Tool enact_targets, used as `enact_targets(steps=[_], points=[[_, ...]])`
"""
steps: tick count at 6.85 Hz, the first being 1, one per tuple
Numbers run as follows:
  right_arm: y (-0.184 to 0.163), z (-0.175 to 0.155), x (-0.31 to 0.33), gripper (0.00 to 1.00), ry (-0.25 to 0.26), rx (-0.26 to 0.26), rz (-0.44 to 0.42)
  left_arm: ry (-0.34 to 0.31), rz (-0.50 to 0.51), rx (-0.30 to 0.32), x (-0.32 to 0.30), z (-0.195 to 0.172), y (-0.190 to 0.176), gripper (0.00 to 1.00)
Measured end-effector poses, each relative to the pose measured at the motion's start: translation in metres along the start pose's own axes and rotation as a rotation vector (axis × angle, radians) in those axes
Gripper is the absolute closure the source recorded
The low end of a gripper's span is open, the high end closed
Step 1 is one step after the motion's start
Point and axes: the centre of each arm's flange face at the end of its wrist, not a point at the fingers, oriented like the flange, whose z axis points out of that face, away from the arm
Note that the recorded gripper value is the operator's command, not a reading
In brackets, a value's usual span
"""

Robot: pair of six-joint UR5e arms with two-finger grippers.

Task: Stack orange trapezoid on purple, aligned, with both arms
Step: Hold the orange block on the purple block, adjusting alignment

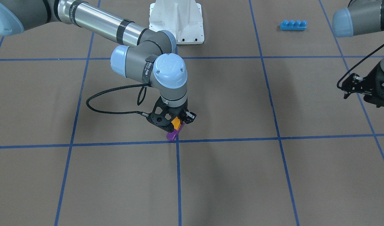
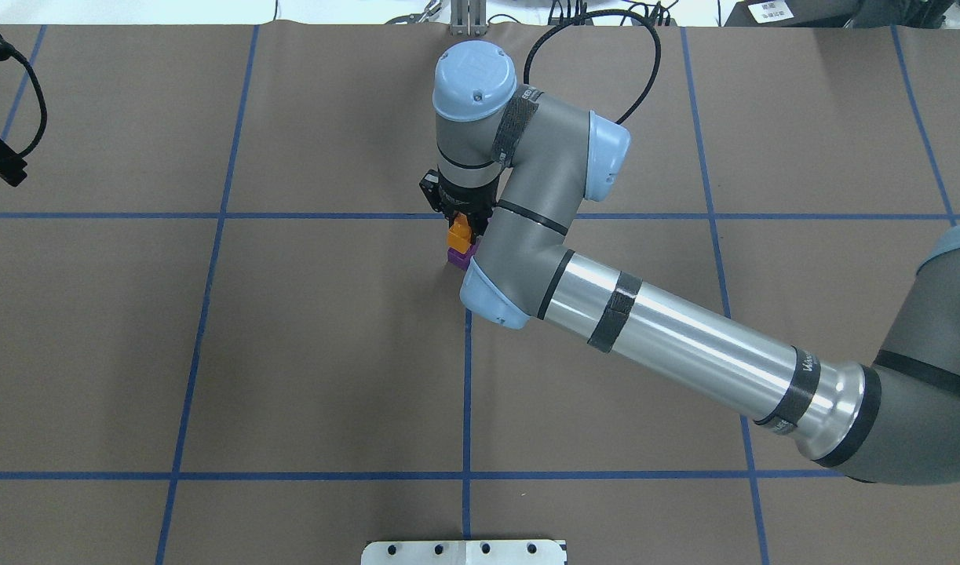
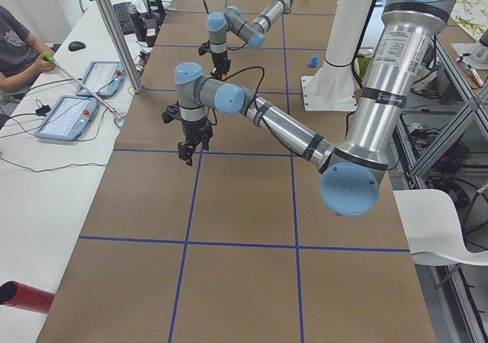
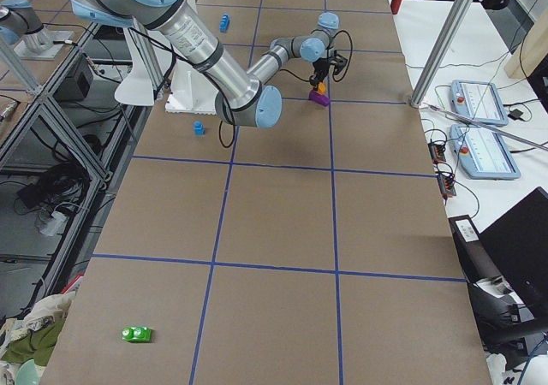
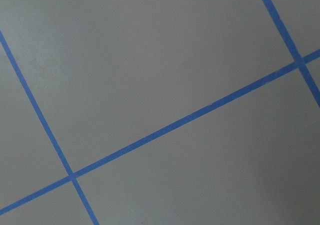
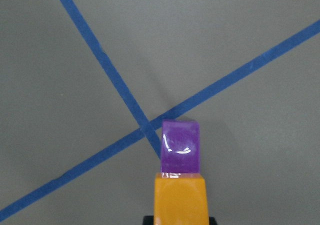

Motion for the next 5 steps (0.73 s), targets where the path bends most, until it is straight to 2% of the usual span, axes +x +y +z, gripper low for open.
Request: enact_targets(steps=[5], points=[[-0.0019, 0.0051, 0.0001, 1.0, 0.009, 0.007, 0.016, 0.0, -0.001, -0.002, -0.0008, 0.0014, 0.0007, 0.0]])
